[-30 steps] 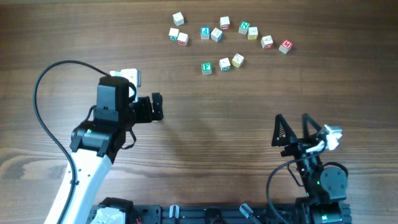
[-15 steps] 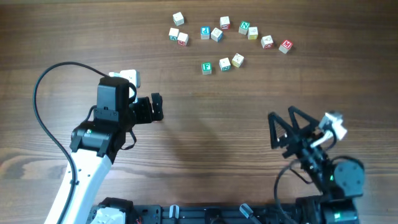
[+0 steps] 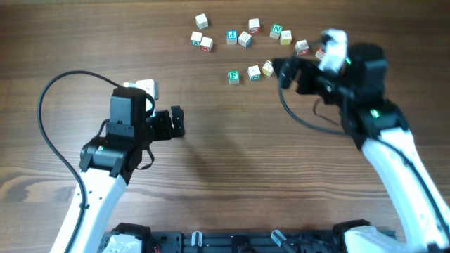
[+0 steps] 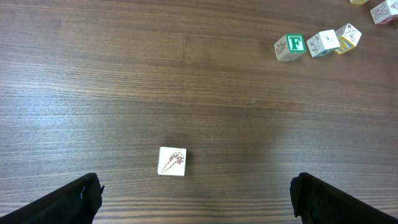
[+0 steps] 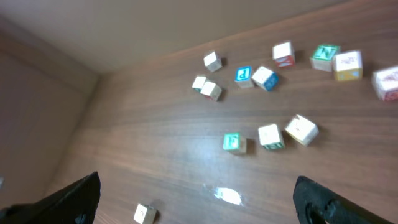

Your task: Form a horizontal line

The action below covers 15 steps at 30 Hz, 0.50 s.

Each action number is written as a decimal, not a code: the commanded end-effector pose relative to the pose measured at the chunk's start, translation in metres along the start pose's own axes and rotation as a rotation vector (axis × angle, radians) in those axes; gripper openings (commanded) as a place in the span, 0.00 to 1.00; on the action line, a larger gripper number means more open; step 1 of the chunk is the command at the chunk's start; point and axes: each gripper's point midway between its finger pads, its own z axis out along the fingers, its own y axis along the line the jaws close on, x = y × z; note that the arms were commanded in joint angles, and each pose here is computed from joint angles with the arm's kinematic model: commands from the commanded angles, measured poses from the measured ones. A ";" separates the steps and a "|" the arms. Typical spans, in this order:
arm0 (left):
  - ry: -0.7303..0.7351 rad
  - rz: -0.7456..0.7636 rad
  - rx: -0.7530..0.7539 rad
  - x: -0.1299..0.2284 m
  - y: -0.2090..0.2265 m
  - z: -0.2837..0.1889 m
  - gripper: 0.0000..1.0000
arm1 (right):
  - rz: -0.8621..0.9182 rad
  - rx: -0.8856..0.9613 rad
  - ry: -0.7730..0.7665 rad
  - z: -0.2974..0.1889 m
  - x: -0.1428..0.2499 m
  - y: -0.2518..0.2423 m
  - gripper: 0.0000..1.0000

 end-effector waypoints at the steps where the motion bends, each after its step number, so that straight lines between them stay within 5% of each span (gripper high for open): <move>1: -0.016 -0.006 0.019 -0.005 -0.005 -0.004 1.00 | -0.114 0.054 0.007 0.031 -0.023 0.014 0.99; 7: -0.016 -0.006 0.019 -0.005 -0.005 -0.004 1.00 | -0.257 0.106 0.083 0.100 -0.023 0.024 1.00; 15: -0.016 -0.006 0.019 -0.005 -0.005 -0.004 1.00 | -0.269 0.165 -0.114 0.141 -0.060 0.007 1.00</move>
